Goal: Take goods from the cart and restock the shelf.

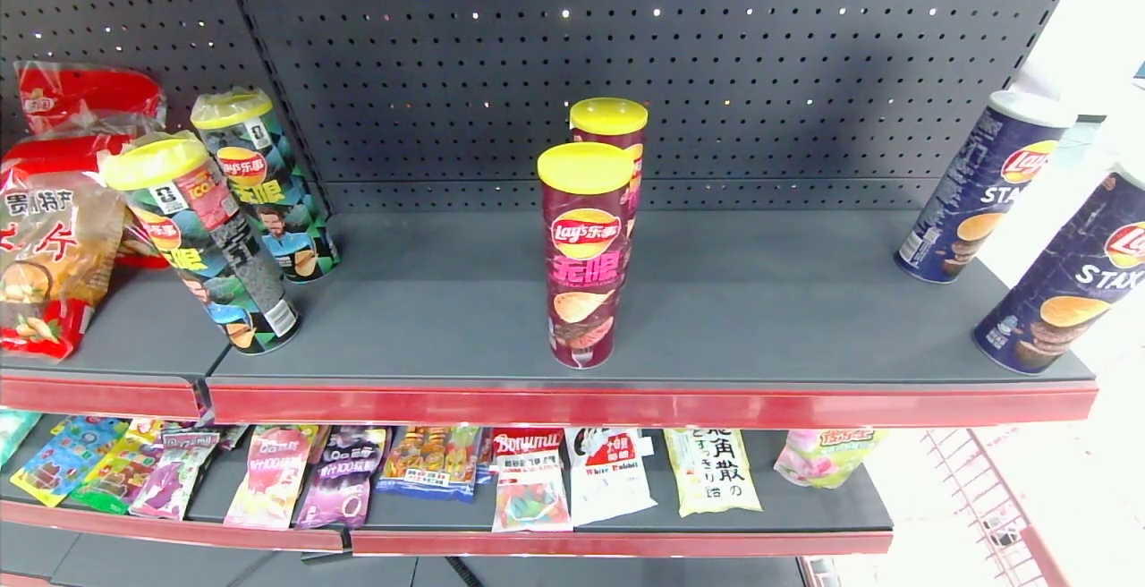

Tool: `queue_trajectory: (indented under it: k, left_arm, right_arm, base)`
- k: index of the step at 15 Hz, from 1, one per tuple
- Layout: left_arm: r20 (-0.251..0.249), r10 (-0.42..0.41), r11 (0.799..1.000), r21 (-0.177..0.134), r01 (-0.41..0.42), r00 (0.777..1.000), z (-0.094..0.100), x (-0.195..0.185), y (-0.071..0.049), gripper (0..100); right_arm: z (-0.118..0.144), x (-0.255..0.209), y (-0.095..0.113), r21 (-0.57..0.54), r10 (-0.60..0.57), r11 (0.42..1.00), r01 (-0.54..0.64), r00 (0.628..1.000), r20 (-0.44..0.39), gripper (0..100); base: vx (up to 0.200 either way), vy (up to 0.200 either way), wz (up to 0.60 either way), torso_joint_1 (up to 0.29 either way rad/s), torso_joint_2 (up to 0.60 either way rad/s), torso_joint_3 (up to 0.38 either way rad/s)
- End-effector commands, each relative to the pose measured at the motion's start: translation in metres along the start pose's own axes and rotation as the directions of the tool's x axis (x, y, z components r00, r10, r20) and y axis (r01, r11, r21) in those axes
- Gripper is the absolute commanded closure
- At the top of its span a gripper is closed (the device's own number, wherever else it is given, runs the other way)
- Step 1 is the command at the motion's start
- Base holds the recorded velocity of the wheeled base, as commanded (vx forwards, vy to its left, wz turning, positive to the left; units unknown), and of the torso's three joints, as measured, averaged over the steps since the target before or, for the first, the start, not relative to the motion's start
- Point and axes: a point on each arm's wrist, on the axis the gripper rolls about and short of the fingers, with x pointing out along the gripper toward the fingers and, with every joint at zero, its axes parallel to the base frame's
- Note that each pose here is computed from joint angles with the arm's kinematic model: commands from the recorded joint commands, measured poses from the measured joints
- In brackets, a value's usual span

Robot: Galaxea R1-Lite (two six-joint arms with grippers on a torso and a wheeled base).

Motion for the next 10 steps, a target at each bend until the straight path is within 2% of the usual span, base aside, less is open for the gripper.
queue_trajectory:
  k: [1,10]
  left_arm:
    - [0.0,0.0,1.0,-0.001,0.0,1.0,0.0,0.0,0.0,0]
    - [0.0,0.002,1.0,-0.001,-0.002,1.0,0.0,0.0,0.0,0]
  right_arm:
    - [-0.0016,-0.0048,-0.0001,0.01,-0.043,0.999,0.043,0.997,0.065,0]
    - [-0.0018,-0.0049,-0.0007,0.012,-0.069,0.998,0.069,0.996,0.064,0]
  base:
    - [0.0,0.0,0.0,0.0,0.0,0.0]
    - [0.0,0.0,0.0,0.0,0.0,0.0]
